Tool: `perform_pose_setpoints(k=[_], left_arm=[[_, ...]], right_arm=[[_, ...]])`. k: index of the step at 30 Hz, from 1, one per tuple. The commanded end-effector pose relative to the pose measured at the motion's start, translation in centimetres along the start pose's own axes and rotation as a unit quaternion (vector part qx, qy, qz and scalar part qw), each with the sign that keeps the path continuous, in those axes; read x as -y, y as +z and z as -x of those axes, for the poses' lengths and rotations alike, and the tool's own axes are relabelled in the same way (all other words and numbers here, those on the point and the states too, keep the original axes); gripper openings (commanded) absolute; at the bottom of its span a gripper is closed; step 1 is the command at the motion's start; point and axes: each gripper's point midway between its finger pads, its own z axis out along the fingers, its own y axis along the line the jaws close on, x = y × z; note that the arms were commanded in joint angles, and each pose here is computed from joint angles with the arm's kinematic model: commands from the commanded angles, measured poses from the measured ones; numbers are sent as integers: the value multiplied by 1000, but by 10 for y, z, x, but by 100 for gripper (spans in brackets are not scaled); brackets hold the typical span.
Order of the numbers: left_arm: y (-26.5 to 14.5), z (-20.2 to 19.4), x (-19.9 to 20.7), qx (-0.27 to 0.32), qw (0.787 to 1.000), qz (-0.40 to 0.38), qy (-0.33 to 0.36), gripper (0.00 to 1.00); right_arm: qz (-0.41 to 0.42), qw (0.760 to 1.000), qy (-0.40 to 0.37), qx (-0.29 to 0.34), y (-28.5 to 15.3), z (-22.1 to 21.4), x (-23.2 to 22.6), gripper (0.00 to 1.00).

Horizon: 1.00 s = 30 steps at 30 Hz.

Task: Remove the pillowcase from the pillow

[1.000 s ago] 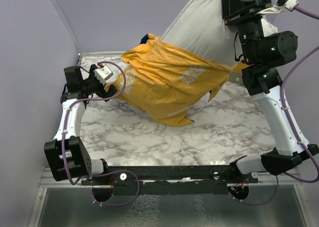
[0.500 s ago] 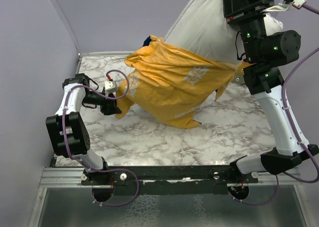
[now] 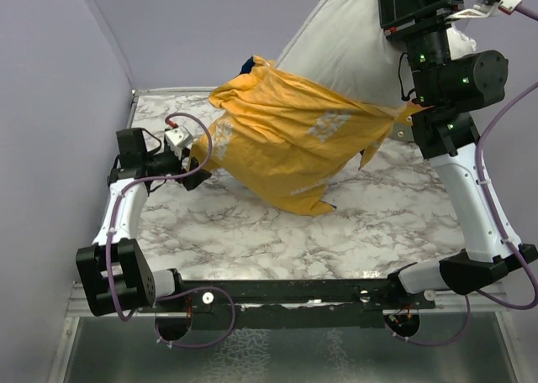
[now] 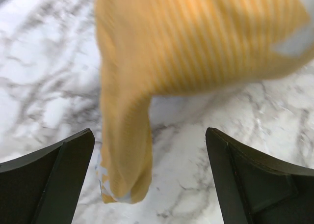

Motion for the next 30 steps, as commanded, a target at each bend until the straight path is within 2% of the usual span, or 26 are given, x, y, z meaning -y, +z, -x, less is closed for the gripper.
perform_pose_setpoints(k=[1, 3, 9, 11, 13, 16, 17, 19, 24, 30], left_arm=[[-9, 61, -52, 77, 990, 108, 48, 99], [-9, 59, -48, 71, 993, 72, 55, 99], [0, 32, 8, 37, 994, -92, 41, 95], [3, 23, 24, 19, 990, -131, 46, 91], [7, 19, 35, 8, 987, -156, 41, 82], [13, 24, 31, 13, 989, -145, 25, 57], [15, 27, 25, 16, 991, -131, 21, 44], [16, 28, 10, 9, 995, -90, 33, 2], [6, 2, -37, -49, 996, 46, 66, 0], [-23, -53, -83, -169, 973, 137, 79, 0]], right_arm=[[72, 987, 52, 137, -11, 106, -54, 1], [79, 986, 61, 136, -11, 108, -58, 1], [88, 982, 90, 139, -11, 113, -63, 1], [89, 981, 97, 141, -11, 115, -64, 1], [91, 980, 106, 138, -11, 113, -64, 1], [90, 981, 110, 135, -11, 110, -62, 1], [86, 981, 109, 135, -12, 110, -61, 1], [76, 983, 98, 139, -14, 113, -58, 1], [55, 985, 60, 151, -20, 127, -54, 1], [17, 983, -6, 184, -22, 151, -46, 1]])
